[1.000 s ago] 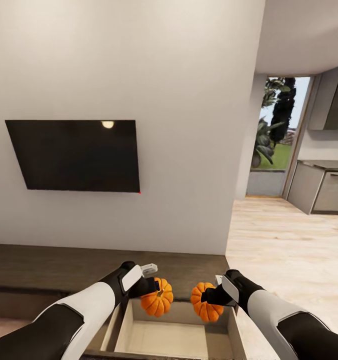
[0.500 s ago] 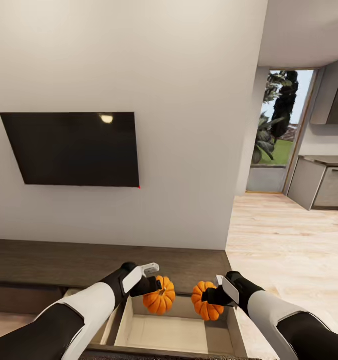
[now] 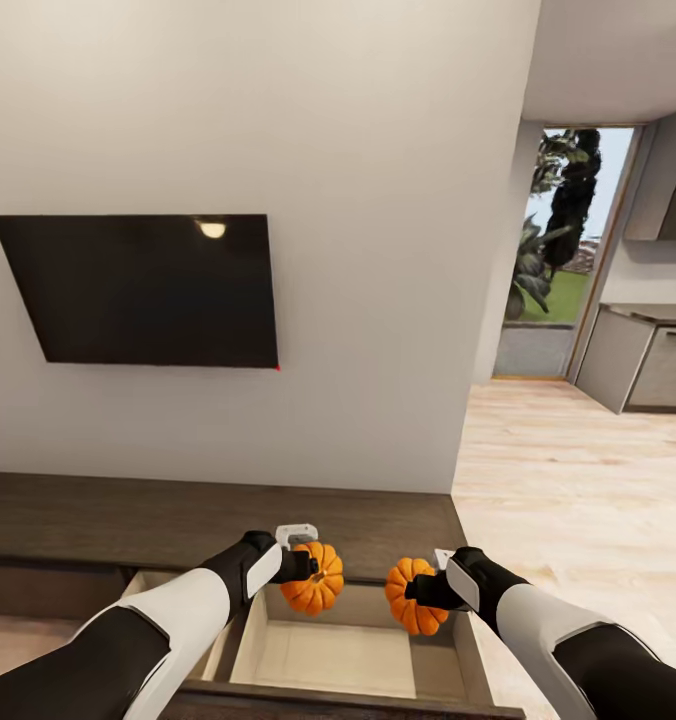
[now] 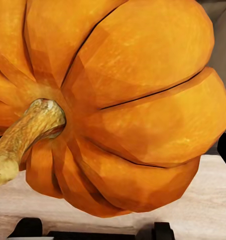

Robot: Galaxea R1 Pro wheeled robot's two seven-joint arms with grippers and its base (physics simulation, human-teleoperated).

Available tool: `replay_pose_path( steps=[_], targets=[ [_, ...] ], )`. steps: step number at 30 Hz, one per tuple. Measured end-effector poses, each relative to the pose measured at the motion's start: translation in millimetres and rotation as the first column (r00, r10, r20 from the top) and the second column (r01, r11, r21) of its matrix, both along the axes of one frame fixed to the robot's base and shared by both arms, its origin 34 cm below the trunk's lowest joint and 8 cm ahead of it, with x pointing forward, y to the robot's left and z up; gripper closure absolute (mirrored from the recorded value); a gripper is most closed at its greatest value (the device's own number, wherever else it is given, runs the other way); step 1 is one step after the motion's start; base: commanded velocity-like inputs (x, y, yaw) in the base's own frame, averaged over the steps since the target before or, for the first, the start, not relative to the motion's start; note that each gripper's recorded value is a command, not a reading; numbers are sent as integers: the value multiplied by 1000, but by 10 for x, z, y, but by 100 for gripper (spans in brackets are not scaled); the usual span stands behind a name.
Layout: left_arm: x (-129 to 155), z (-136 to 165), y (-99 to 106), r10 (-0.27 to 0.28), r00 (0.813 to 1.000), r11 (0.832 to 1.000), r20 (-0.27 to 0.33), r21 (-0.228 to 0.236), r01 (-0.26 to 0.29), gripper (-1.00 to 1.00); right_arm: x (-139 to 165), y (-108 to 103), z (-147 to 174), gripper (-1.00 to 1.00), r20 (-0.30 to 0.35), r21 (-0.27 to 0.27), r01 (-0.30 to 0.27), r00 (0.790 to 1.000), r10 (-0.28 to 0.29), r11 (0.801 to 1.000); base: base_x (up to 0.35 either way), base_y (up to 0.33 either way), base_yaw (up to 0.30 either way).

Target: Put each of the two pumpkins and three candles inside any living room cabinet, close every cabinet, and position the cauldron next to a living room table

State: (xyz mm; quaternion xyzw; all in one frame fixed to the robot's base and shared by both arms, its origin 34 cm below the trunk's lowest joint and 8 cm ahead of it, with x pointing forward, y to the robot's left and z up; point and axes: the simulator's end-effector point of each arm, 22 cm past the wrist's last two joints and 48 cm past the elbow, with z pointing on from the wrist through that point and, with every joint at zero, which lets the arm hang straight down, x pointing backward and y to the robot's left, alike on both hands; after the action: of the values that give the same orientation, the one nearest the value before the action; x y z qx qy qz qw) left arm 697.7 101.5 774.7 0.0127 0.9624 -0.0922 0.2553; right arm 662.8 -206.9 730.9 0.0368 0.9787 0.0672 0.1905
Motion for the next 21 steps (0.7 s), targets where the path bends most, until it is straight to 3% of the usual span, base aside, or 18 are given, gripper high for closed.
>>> replay_pose_path(
  steps=[6,13,17,21],
  targets=[
    [-13,-56,4,-1,1000,1000,-8,2,1,100,-18,-3,-51,100,-10,-1,0,1000,0,1000,16,0,0],
    [-29,-113,4,-2,1000,1000,-18,4,2,100,-58,-4,-113,100,-29,0,2,1000,-2,1000,253,0,0],
    [-43,-148,-4,-5,999,1000,-32,4,5,100,-77,-3,-153,100,-41,1,4,999,-3,1000,64,0,0],
    [-188,-239,-20,-23,994,1000,-108,8,24,100,-164,4,-214,100,-82,4,0,997,0,1000,8,0,0]
  ],
)
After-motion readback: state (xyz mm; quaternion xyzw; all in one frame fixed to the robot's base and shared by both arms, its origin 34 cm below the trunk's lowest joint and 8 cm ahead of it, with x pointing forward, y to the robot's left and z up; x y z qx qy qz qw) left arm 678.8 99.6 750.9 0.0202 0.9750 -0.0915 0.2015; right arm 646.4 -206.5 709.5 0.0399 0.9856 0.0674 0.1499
